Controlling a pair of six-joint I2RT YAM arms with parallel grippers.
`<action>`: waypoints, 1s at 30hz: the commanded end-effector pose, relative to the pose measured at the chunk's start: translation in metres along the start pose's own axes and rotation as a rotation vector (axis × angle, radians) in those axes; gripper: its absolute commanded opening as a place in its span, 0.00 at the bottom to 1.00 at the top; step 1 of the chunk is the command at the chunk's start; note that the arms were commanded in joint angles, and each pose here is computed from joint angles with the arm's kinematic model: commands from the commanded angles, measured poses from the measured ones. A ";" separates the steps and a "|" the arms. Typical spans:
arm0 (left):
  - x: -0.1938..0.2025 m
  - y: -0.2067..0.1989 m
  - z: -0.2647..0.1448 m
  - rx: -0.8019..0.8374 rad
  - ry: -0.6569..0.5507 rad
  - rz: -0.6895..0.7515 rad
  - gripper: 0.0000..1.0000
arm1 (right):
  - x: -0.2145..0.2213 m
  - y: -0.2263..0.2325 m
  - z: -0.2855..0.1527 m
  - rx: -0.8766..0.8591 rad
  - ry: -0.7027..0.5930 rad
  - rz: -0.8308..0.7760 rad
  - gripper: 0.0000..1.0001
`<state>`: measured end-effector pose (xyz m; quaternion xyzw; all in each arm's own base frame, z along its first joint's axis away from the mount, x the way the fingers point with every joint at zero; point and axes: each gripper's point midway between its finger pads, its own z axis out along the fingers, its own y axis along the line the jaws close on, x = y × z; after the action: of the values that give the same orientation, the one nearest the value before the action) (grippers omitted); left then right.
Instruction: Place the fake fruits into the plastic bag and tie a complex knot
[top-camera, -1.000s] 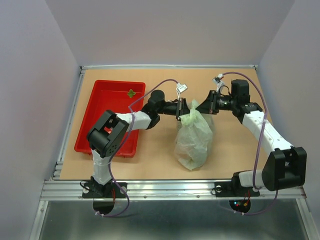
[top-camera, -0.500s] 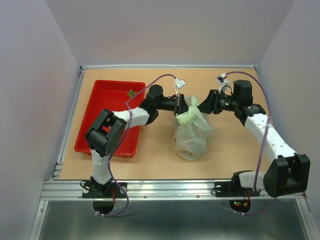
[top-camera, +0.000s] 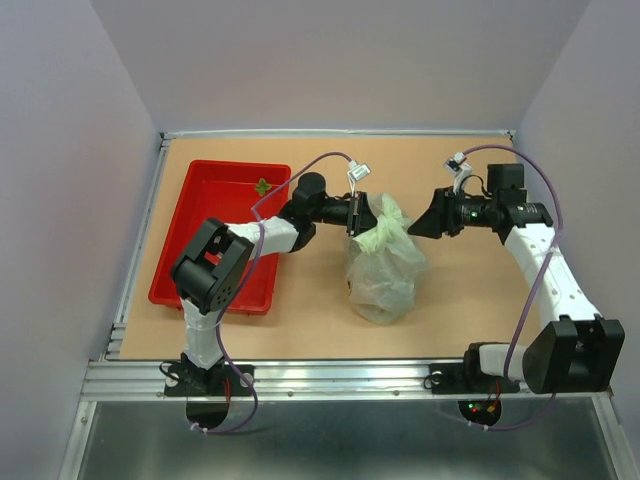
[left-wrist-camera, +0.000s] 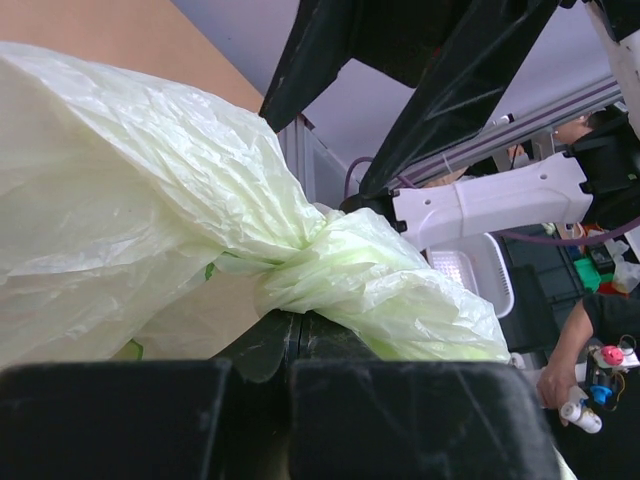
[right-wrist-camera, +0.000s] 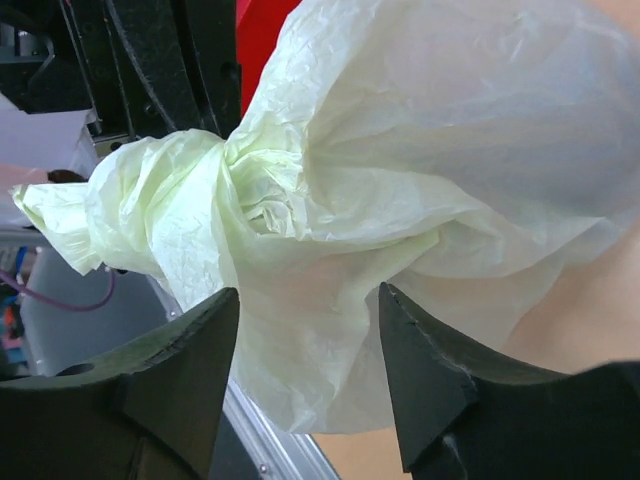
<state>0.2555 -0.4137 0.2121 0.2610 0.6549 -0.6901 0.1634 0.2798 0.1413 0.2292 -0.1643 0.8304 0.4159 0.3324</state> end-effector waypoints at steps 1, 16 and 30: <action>0.000 -0.024 0.001 0.056 0.009 0.063 0.00 | 0.022 0.009 0.012 -0.099 0.076 0.048 0.68; -0.003 -0.050 0.010 0.178 -0.041 0.009 0.00 | 0.009 0.023 0.077 -0.178 0.041 0.196 1.00; 0.046 -0.035 0.016 0.199 0.088 -0.029 0.00 | -0.014 0.035 0.070 -0.193 -0.023 0.131 1.00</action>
<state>0.2298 -0.4251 0.2028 0.2178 0.6364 -0.7333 0.0997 0.2785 0.2189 0.1915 -0.1116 0.8159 0.5280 0.2075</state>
